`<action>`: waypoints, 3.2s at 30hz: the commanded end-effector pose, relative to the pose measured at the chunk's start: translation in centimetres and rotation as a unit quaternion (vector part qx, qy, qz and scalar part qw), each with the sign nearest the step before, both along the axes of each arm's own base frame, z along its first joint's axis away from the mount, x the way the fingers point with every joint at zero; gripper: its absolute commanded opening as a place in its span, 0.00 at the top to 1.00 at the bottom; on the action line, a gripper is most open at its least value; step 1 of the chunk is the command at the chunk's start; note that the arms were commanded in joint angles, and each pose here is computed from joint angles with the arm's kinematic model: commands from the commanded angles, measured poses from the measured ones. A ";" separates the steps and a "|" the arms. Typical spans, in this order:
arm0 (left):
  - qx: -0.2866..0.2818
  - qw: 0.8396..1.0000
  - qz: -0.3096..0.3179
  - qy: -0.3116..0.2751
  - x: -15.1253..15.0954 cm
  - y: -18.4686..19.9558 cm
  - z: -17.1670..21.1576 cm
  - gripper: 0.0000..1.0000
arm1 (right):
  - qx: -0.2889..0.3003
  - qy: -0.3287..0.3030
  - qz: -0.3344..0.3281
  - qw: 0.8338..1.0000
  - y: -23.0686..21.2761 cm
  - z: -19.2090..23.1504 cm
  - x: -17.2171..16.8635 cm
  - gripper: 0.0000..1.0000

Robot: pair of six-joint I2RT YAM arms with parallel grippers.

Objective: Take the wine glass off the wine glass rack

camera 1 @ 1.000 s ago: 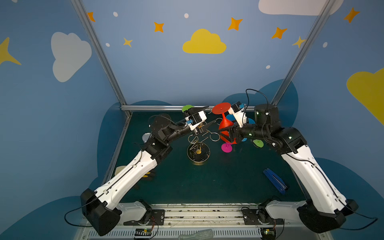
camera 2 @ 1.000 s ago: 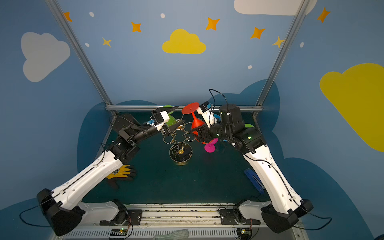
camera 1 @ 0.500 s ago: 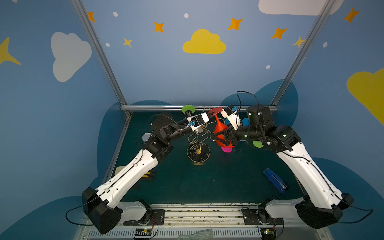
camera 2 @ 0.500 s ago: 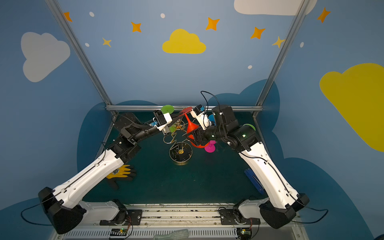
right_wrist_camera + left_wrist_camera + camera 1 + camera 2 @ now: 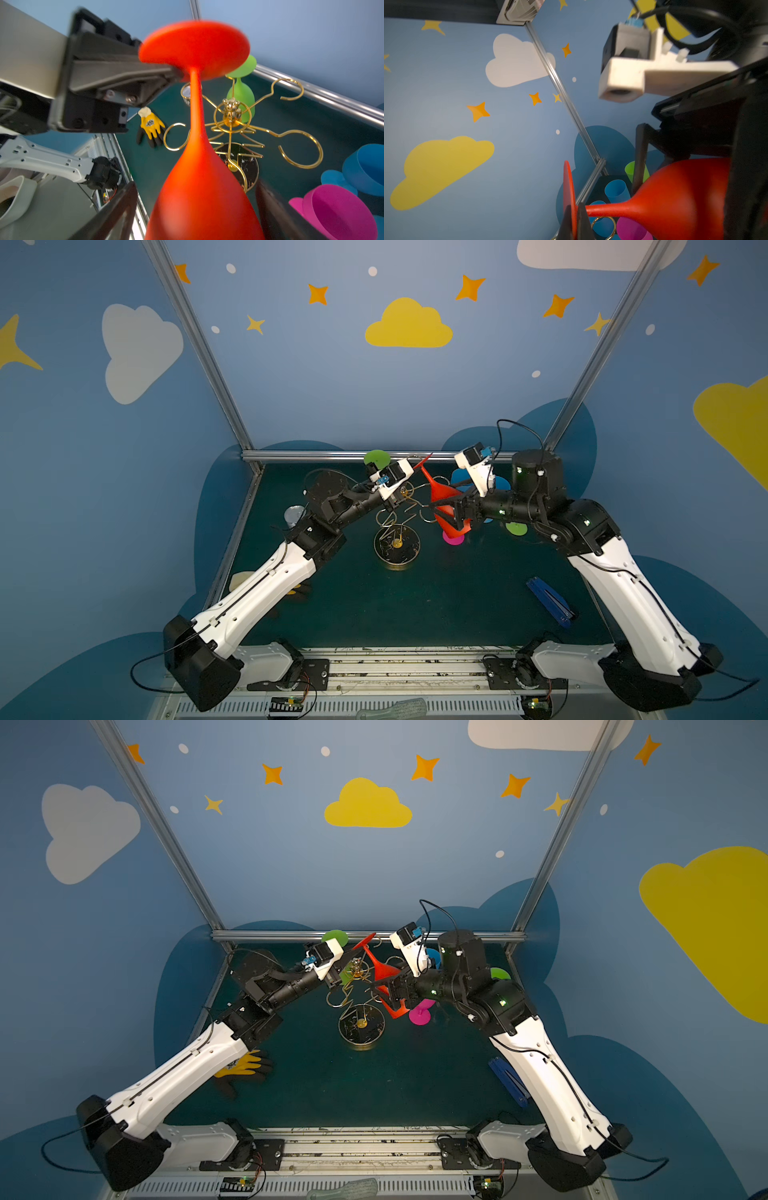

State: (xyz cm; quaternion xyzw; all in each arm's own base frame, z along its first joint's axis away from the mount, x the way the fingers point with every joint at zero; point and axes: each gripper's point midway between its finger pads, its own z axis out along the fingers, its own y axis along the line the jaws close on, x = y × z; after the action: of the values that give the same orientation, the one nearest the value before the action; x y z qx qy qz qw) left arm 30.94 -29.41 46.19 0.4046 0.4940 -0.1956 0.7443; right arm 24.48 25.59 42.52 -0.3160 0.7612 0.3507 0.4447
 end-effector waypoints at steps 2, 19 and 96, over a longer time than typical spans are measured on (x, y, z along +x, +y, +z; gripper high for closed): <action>-0.094 0.991 0.060 0.073 1.1 2.8 1.4 0.97 | 0.087 -0.008 0.013 0.996 -0.4 2.8 0.3 0.11; -0.210 0.955 0.076 0.193 2.0 6.5 -0.5 0.97 | 0.235 -0.019 0.022 0.972 -5.3 5.7 -1.2 0.12; -0.326 0.859 0.334 0.210 4.1 29.9 -11.2 0.11 | -0.189 0.209 -0.184 0.942 -14.9 -13.2 -9.6 1.00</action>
State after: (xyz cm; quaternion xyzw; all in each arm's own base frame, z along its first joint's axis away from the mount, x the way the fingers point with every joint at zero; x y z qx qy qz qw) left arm 35.44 0.78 33.41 -0.1139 0.6723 -0.1549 0.7149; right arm 14.42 13.11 32.01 -0.2108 0.8986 0.2427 0.2985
